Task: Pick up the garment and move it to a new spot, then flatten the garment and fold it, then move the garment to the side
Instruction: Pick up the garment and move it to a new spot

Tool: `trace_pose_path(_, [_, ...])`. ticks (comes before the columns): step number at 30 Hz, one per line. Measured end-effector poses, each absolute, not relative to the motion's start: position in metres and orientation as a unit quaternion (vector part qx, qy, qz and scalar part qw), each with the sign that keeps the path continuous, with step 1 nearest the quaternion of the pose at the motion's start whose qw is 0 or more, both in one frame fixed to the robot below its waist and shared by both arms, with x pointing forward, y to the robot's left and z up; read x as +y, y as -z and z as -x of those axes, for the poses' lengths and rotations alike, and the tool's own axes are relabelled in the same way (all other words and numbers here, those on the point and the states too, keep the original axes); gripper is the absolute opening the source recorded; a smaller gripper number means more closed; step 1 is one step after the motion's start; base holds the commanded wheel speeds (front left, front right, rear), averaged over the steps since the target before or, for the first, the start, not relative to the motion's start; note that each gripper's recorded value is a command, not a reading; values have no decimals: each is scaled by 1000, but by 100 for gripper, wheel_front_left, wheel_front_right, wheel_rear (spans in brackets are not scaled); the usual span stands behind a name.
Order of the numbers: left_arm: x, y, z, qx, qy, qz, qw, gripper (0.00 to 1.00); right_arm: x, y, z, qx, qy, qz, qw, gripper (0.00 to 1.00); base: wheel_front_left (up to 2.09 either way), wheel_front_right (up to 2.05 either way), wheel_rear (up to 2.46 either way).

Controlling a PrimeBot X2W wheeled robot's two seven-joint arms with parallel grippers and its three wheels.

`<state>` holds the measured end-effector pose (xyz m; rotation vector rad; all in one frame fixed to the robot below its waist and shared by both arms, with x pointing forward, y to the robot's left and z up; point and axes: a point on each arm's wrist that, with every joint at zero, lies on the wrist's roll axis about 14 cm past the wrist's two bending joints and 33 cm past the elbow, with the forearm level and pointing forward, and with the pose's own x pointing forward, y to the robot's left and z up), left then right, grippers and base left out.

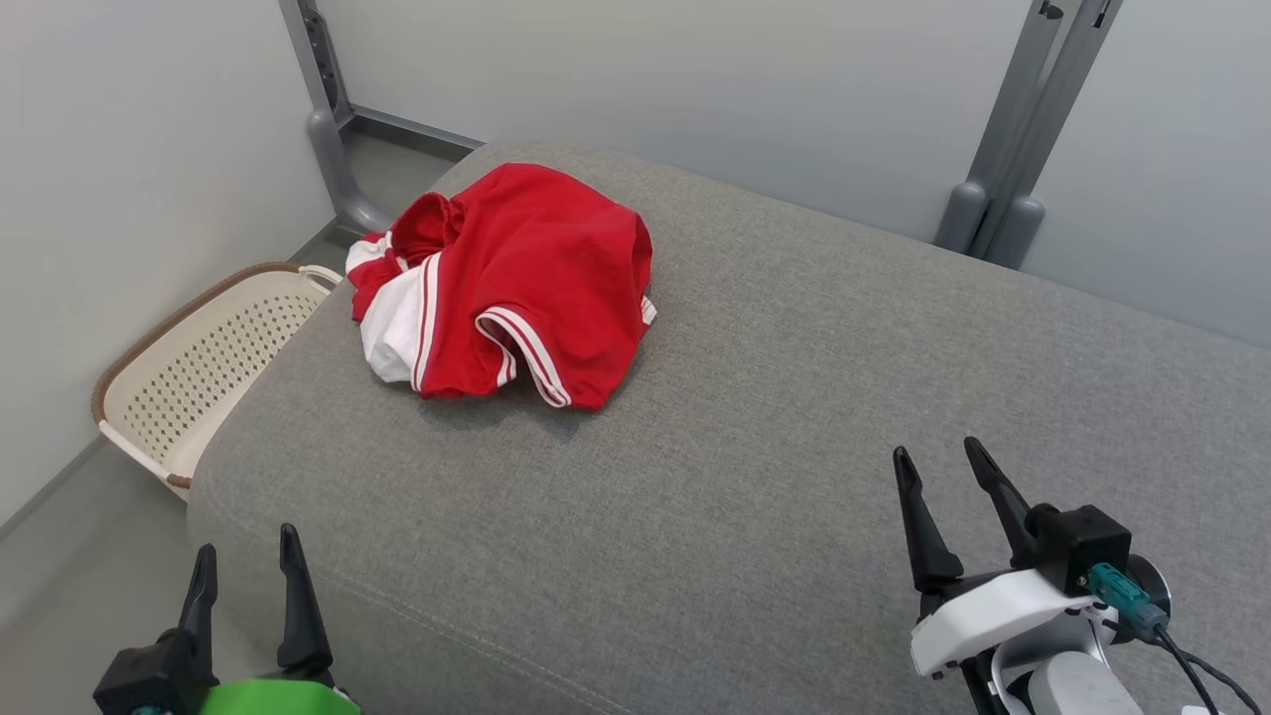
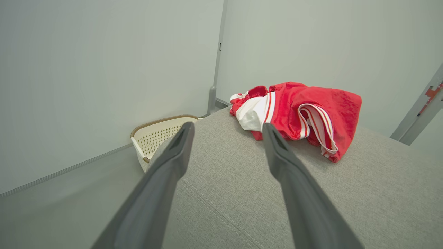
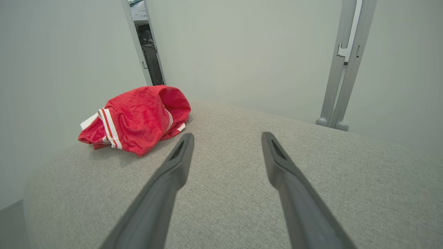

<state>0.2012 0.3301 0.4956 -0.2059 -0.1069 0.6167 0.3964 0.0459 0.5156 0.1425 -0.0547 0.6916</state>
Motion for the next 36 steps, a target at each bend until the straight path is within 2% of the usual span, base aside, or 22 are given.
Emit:
trace_pose_path(7, [331,-505,-239,-50,-270,112,955,100,38,-513,-400,-28,-329,-62,942,100,0,0,0])
trace_pose_path(15, [344,-521,-320,-28,-226,141,963,100,32,-513,-411,-29,-322,-47,945,100,0,0,0])
trace_pose_path(28, [336,-491,-441,105,-169,238,951,100,16,-503,-434,-17,-305,-29,952,100,0,0,0])
trace_pose_path(36, [320,-435,-477,220,-158,212,939,100,-18,-474,-444,17,-263,-23,964,100,0,0,0])
